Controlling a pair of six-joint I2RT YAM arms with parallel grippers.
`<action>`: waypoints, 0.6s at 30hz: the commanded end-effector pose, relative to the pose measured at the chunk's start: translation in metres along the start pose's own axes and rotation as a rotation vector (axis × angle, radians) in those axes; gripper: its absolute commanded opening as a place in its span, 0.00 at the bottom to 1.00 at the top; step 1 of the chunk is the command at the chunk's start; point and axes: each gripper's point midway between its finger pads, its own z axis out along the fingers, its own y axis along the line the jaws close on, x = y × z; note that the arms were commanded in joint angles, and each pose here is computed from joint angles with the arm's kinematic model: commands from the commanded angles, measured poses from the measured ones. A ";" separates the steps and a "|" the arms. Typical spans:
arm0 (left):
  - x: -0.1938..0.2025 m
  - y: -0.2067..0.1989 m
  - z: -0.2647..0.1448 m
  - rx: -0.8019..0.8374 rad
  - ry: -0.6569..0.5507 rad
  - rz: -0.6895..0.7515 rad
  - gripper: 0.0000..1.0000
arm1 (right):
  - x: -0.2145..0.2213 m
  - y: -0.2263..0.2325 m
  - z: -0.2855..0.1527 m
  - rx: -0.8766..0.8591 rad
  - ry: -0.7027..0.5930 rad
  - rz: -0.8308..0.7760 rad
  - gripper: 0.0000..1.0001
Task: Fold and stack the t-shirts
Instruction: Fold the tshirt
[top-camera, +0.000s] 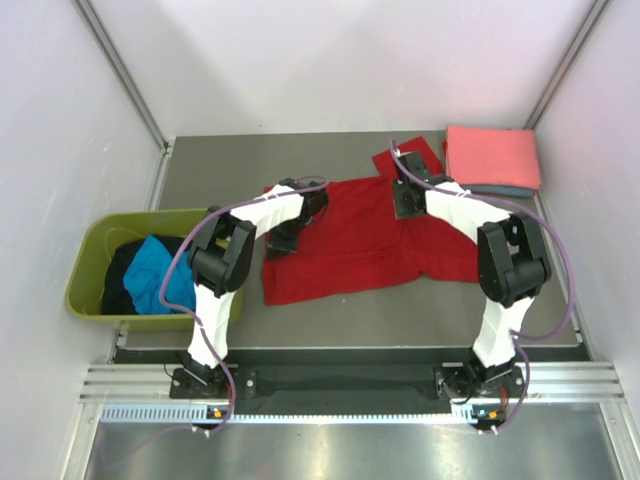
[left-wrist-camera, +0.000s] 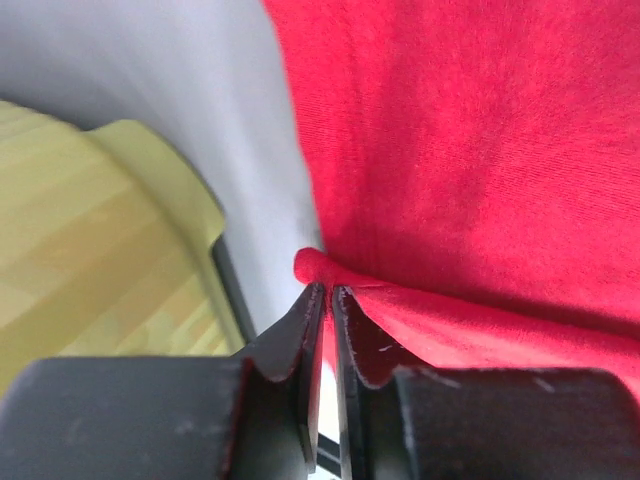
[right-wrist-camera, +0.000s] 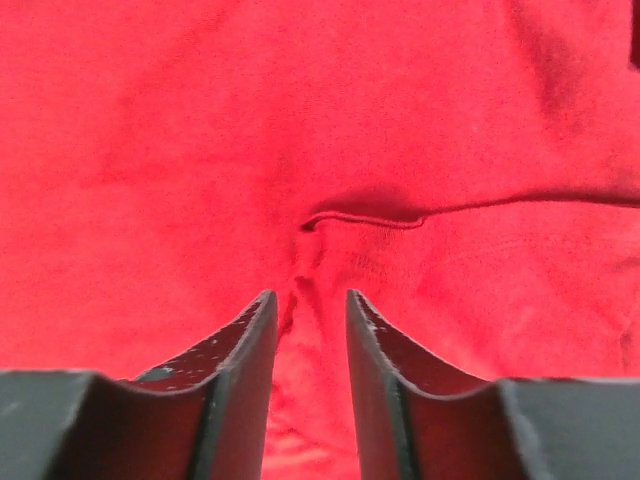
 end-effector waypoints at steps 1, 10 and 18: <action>-0.019 0.023 -0.043 -0.022 -0.086 -0.040 0.15 | -0.036 -0.003 -0.059 -0.009 -0.063 0.107 0.38; -0.008 -0.046 -0.116 0.388 -0.211 0.047 0.26 | 0.088 -0.093 -0.093 0.099 0.176 0.658 0.40; 0.013 -0.077 -0.107 0.342 -0.209 0.140 0.27 | 0.147 -0.157 -0.093 0.263 0.206 0.859 0.41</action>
